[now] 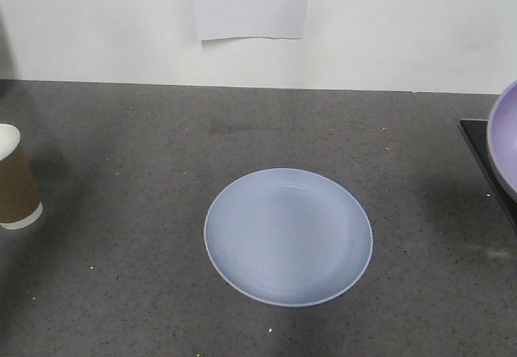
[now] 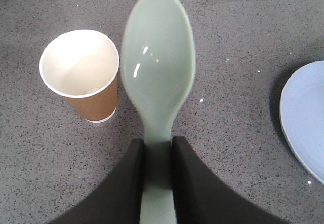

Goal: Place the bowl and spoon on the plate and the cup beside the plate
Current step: 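Position the base in front of the light blue plate, then move the held lilac bowl with the right gripper over the plate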

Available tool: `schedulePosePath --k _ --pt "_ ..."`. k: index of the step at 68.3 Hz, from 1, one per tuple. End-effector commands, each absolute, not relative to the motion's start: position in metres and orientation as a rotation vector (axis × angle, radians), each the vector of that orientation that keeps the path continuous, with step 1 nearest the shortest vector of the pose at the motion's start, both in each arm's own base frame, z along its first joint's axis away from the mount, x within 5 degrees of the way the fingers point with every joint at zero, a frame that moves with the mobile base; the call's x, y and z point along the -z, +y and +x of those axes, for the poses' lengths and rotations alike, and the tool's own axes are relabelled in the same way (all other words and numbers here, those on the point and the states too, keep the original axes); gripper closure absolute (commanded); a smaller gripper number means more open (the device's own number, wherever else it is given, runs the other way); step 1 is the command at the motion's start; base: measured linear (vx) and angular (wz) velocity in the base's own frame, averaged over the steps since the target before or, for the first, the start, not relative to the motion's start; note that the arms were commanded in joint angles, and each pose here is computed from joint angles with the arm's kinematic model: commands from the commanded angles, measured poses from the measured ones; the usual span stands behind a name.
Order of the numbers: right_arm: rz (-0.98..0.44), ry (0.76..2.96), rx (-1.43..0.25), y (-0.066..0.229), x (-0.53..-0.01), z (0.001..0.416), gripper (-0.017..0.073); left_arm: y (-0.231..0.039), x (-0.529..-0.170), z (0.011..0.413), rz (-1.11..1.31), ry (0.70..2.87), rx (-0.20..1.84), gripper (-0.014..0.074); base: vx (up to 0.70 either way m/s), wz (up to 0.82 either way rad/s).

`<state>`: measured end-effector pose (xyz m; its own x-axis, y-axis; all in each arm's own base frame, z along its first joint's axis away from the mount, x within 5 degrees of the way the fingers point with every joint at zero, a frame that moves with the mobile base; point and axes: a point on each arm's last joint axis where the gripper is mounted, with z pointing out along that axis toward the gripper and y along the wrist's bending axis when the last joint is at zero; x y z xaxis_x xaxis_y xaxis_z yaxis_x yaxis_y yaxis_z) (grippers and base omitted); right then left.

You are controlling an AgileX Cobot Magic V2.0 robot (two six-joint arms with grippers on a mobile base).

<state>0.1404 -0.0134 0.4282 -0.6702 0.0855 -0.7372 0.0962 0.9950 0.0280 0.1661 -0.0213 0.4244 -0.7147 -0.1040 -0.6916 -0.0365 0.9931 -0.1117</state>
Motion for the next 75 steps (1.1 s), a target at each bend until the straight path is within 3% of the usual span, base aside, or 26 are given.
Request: schedulePosePath --k 1,75 --pt "0.12 2.211 0.033 -0.0146 -0.4416 0.1409 0.0565 -0.0224 -0.4357 0.1665 -0.095 2.277 0.138 0.06 0.0 0.0" --pt "0.12 2.211 0.032 -0.0145 -0.4416 0.1409 0.0565 -0.0224 -0.4357 0.1665 -0.095 2.277 0.138 0.06 0.0 0.0"
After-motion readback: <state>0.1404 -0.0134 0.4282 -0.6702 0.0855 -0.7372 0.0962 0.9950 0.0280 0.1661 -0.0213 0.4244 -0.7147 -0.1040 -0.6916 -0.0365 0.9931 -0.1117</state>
